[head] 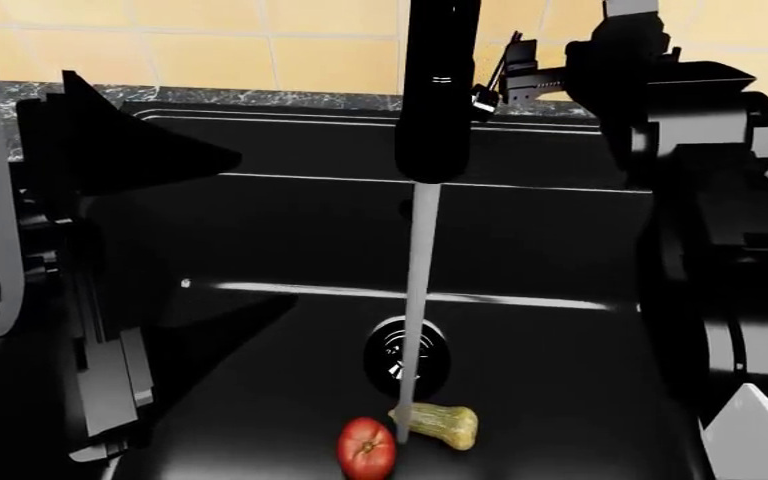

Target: Pick up the fruits and vegetables and place them in the sink. Turn on the sink faucet to wash them. Then turn the sink off and put them in the tray.

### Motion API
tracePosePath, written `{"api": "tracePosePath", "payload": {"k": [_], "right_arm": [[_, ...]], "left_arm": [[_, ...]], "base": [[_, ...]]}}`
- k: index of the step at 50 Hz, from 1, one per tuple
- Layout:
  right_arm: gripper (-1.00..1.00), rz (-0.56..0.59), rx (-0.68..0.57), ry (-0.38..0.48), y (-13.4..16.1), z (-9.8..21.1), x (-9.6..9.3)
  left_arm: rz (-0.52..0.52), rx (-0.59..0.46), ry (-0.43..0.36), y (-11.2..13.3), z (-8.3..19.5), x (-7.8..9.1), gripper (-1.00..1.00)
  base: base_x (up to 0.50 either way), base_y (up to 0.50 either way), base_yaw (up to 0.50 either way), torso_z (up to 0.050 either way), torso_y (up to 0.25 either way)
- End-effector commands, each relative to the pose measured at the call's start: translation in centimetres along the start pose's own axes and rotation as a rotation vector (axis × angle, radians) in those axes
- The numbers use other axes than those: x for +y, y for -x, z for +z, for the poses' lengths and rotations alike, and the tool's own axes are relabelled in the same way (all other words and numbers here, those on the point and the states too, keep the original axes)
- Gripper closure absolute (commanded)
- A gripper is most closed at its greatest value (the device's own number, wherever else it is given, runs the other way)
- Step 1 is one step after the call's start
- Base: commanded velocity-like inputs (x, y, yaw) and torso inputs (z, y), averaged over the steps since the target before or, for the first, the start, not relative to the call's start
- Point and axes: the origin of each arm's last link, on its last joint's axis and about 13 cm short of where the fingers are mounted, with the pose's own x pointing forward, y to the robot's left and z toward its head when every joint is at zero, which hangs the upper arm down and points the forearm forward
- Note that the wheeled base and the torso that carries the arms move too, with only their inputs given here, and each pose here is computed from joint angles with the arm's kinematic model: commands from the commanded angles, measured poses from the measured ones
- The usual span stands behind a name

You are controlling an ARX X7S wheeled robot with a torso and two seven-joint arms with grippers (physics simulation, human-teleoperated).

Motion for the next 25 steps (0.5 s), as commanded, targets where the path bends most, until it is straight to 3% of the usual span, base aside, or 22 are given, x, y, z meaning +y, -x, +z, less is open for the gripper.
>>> {"api": "tracePosePath", "payload": {"k": [1,25], "right_arm": [[-1.0,0.06,-0.022,0.008,-0.2,0.7,1.0],[-1.0,0.109,-0.048,0.049,0.0,2.2,1.1]], "left_arm": [[-0.004,-0.006,0.0,-0.1,-0.1,0.0,-1.0],[-0.012,-0.006,-0.005,-0.1,0.1,-0.1,-1.0]], "base": [[0.0,0.0,0.0,0.0,0.0],[0.0,0.0,0.0,0.0,0.0]]}}
